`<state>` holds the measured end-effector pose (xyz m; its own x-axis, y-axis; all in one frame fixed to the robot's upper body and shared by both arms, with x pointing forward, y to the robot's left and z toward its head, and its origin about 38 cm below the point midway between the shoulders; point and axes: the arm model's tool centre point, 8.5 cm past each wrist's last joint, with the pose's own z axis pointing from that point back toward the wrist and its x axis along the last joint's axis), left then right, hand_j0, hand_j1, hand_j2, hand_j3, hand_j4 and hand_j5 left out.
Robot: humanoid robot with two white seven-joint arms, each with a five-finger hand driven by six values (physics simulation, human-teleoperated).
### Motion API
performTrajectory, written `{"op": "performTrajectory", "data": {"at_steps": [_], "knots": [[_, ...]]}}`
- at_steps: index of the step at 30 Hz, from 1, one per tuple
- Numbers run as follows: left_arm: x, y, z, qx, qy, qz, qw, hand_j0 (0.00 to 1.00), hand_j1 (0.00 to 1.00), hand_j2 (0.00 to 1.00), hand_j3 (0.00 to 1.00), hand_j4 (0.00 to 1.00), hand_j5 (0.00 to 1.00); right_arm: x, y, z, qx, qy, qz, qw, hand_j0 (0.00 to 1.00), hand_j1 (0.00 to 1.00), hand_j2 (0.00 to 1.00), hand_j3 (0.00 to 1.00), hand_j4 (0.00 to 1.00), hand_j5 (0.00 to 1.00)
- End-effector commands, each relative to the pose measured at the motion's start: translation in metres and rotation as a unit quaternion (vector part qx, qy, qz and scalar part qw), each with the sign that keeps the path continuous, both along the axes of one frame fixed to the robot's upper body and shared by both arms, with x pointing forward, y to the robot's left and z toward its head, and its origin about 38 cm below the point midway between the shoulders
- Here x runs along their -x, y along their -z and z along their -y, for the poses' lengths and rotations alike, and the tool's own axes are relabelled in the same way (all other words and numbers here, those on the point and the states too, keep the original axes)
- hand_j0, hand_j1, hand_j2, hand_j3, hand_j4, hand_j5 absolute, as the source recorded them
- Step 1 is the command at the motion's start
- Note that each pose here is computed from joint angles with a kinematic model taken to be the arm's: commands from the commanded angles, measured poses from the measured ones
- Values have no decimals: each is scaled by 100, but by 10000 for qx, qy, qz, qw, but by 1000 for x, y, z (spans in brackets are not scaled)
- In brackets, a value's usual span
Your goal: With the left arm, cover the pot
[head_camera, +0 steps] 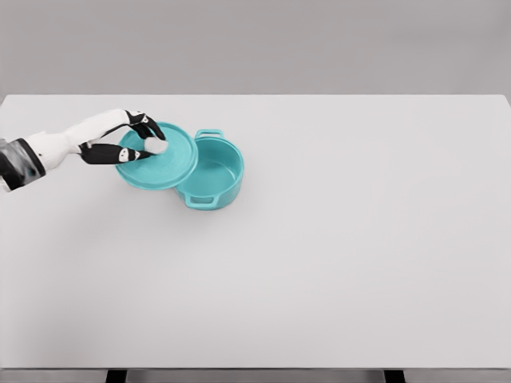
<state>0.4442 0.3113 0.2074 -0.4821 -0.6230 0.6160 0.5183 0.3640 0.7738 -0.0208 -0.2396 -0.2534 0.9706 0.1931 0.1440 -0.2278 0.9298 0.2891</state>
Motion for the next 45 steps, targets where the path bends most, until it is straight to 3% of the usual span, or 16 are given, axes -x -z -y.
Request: {"op": "performTrajectory", "data": {"at_steps": [1, 45], "knots": [[0, 0, 2, 45, 10, -7, 10000, 54, 54, 54, 54, 54, 54, 0, 0, 0, -2, -3, 2, 10000, 100, 100, 100, 100, 100, 100], [-2, 4, 48, 530, 376, 50, 9979, 55, 55, 55, 55, 55, 55, -1, 0, 0, -2, -3, 9, 10000, 100, 100, 100, 100, 100, 100]]}}
